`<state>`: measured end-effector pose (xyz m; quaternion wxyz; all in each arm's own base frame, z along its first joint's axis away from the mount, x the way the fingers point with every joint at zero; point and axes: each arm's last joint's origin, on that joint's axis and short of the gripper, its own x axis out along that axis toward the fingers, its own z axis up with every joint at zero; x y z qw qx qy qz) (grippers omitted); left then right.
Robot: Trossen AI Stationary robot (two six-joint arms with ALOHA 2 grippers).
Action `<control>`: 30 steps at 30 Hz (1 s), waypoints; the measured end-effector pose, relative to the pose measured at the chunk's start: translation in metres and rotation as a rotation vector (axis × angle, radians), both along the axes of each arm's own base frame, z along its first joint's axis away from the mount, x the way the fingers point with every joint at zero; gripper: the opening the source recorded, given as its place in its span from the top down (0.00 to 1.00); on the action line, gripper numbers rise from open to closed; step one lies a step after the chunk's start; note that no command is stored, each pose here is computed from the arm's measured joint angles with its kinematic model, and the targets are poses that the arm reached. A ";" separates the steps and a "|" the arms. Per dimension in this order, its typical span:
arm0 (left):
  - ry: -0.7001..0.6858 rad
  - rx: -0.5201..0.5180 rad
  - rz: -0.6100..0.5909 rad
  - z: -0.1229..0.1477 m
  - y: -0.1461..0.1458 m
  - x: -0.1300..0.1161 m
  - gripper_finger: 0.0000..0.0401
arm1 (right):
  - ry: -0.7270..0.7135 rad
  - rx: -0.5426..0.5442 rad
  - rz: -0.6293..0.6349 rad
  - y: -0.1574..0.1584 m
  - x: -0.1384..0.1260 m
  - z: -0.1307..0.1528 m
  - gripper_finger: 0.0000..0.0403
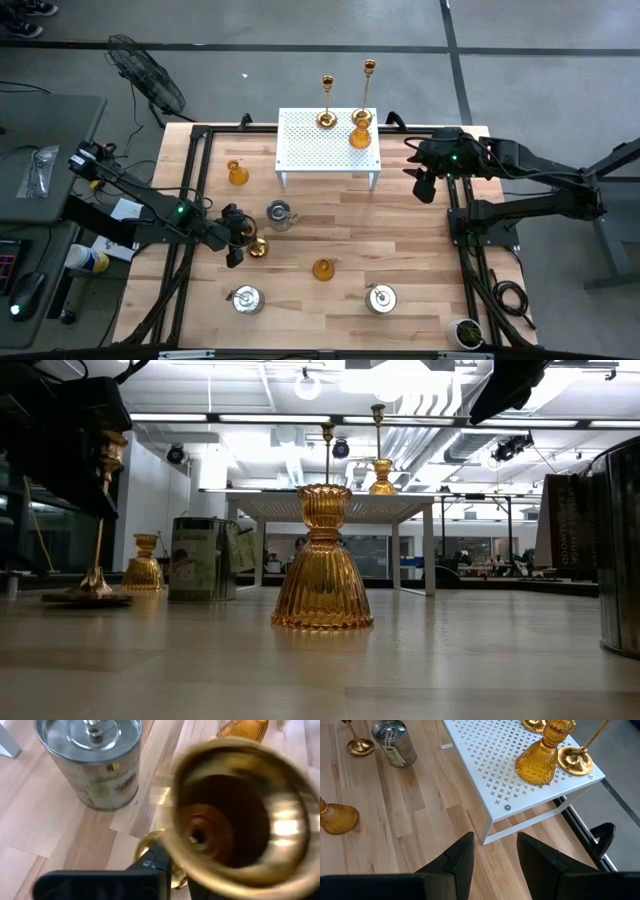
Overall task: Pick & Place candle stick holders
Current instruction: Put the gold candle holder on the shelf aligned with the other gold candle holder
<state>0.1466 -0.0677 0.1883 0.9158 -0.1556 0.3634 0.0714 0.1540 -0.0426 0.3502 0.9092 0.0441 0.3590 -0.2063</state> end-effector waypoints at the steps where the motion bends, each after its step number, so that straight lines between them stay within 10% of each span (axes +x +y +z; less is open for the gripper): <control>1: -0.001 -0.005 -0.003 0.000 0.000 0.000 0.96 | 0.000 0.000 0.000 0.000 0.000 0.000 0.65; 13: 0.001 -0.072 0.046 0.028 -0.002 0.003 0.98 | -0.004 0.007 -0.007 0.000 0.000 0.000 0.65; 30: -0.183 -0.034 0.346 0.151 0.015 -0.006 0.98 | -0.004 0.007 -0.007 0.000 0.000 0.000 0.65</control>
